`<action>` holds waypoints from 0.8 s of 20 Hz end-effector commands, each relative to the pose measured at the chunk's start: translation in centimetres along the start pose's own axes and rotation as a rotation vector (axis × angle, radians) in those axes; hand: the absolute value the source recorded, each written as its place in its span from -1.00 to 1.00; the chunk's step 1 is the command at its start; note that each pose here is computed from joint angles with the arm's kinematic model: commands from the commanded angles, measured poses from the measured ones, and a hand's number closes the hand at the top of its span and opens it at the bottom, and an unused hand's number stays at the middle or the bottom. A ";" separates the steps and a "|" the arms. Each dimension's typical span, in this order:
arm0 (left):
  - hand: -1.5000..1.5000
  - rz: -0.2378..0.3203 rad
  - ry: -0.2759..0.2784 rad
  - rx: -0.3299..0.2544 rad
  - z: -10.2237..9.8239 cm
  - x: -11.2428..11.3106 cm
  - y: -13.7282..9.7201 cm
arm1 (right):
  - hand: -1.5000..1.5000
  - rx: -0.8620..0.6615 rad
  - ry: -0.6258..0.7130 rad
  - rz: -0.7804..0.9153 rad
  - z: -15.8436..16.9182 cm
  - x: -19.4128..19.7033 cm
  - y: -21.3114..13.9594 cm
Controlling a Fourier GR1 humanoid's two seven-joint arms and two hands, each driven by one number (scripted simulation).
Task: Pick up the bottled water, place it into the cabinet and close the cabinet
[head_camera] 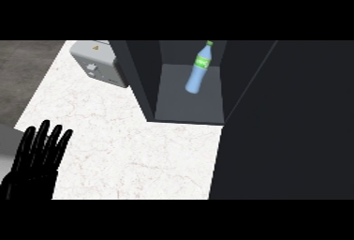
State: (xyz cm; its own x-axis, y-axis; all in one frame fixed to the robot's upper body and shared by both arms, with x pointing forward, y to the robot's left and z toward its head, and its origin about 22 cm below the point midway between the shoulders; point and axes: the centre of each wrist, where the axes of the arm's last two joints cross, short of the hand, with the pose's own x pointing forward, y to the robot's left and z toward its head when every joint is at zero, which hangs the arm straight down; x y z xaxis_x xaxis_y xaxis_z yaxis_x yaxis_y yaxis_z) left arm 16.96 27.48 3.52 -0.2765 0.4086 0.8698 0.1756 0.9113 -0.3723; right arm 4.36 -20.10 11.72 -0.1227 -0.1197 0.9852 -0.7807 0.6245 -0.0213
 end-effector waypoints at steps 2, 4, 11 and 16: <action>-1.00 0.006 0.008 -0.009 1.0 1.3 1.3 | 1.00 0.116 -0.074 -0.063 -2.0 2.4 2.7; -1.00 0.021 0.019 -0.018 1.5 1.3 2.1 | 1.00 0.099 -0.137 -0.112 -2.4 2.6 2.8; -1.00 0.024 0.012 -0.066 1.2 2.9 2.8 | 1.00 0.161 -0.099 -0.094 -3.2 1.6 2.4; -1.00 0.032 0.009 -0.117 1.0 3.6 3.1 | 1.00 0.168 -0.077 -0.059 -3.7 0.9 1.6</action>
State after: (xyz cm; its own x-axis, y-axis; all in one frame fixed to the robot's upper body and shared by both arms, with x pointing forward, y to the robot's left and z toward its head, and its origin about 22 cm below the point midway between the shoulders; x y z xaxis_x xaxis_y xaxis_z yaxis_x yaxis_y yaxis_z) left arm 15.47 31.62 4.63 -0.2591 0.4242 0.8677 0.2548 0.8966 -0.3622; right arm 5.63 -19.17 12.01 -0.1387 -0.1121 0.9840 -0.7861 0.6168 -0.0405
